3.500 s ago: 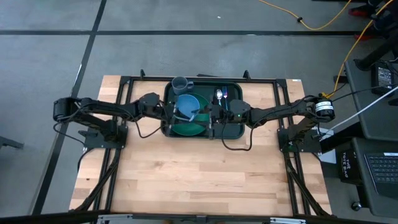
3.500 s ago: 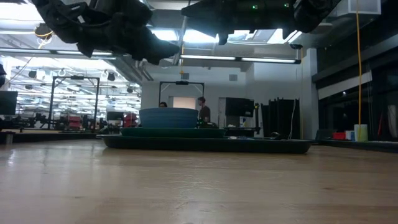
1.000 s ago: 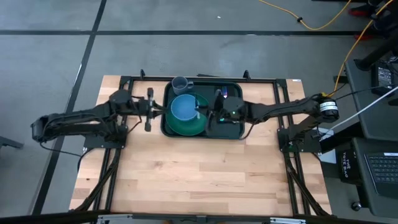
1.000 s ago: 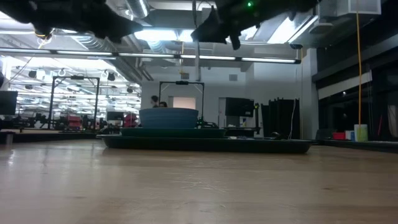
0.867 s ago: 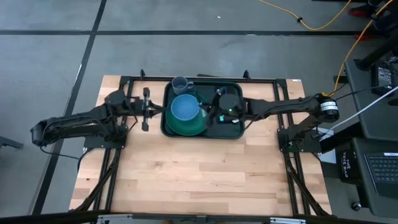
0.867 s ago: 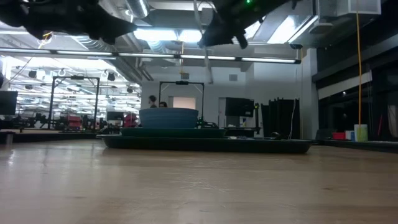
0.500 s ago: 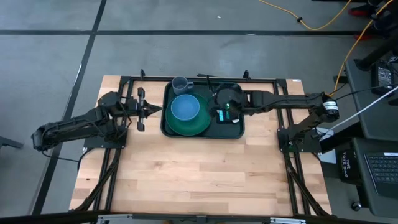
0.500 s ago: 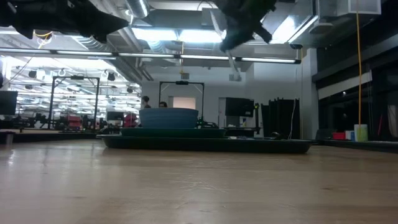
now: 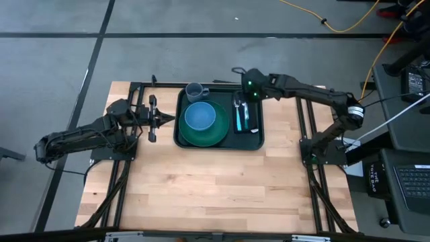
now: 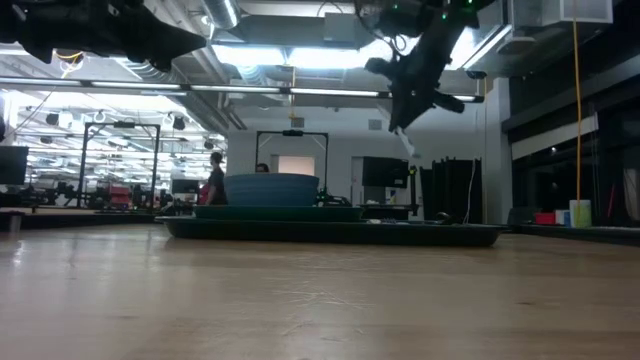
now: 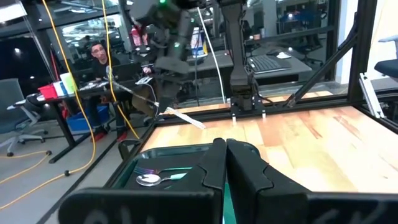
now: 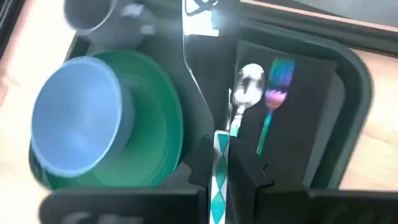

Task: Set up tray
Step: Put the blue patterned table knife on top of the table napkin on the black tray

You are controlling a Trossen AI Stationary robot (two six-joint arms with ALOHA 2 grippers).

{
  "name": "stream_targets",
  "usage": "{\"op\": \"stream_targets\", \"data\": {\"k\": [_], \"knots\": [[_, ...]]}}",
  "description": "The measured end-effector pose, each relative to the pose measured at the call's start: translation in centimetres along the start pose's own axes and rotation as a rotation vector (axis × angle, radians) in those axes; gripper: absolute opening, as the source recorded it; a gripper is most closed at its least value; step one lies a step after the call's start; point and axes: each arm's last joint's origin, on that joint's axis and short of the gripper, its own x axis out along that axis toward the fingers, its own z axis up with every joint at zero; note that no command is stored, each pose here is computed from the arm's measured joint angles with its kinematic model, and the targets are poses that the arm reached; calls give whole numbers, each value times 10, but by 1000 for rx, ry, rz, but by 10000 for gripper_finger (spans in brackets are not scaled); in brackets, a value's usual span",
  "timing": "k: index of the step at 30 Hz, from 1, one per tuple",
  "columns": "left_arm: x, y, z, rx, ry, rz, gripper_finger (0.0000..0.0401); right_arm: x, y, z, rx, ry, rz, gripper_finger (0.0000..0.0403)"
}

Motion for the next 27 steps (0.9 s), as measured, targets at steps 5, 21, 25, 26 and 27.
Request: {"op": "stream_targets", "data": {"k": [5, 21, 25, 26, 27], "knots": [[0, 0, -1, -4, 11, -2, 8, 19, -15, 7, 58, 74, -65, 32], [0, 0, -1, -4, 12, -2, 7, 100, -60, 6, 186, 412, -282, 32], [0, 0, -1, -4, 12, -2, 8, 117, -68, 5, 216, 466, -296, 34], [0, 0, -1, -4, 12, -2, 7, 121, -69, 5, 227, 485, -286, 34], [0, 0, -1, -4, 12, -2, 6, 124, -71, 4, 239, 508, -275, 34]]}}
